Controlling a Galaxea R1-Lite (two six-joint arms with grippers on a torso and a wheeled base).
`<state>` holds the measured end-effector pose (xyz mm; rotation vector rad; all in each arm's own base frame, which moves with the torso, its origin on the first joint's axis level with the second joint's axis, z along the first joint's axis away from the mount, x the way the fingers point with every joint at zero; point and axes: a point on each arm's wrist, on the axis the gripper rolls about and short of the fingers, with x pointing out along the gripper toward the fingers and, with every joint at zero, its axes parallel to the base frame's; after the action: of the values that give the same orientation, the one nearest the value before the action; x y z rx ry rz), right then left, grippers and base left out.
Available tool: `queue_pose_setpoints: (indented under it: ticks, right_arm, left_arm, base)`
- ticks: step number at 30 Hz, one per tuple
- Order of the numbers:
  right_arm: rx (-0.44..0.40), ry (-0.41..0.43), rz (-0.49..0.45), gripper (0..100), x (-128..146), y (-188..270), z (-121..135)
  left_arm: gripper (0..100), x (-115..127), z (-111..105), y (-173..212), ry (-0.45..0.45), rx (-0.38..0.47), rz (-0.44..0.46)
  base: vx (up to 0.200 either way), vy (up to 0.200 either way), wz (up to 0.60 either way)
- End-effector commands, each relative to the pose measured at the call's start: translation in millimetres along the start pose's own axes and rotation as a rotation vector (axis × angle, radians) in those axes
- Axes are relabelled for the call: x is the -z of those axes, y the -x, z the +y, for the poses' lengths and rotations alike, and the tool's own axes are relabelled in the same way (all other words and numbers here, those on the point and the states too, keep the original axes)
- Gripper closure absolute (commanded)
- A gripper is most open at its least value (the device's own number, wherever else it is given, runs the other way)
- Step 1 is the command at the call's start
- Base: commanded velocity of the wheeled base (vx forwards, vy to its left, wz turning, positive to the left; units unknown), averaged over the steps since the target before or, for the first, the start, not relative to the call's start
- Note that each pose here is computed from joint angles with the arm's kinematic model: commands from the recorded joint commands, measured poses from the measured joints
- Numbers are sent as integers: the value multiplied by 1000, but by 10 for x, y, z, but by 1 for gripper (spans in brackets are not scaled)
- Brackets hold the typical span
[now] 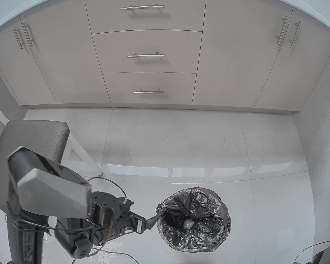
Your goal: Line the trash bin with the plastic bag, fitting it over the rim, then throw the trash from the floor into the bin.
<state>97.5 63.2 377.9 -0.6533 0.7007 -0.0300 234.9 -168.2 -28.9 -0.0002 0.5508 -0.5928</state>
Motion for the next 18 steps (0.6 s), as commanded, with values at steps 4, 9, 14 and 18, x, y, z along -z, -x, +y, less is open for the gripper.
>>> queue_pose_setpoints:
  ticks: [4,9,14,18]
  right_arm:
    - [276,-462,-477,0,2659,1625,-381]
    - [402,-540,-893,0,3211,2200,273]
    - [486,-543,-1088,0,3405,2348,643]
    - [495,-527,-1120,0,3603,2281,811]
  left_arm:
    - [0,-1091,566,2198,-275,-437,-671]
    - [0,-743,430,2983,-276,-630,-691]
    - [0,-540,36,3330,-249,-647,-692]
    - [0,-258,-402,3611,-196,-598,-671]
  base:
    - [0,0,0]
    - [0,0,0]
    - [0,0,0]
    - [0,0,0]
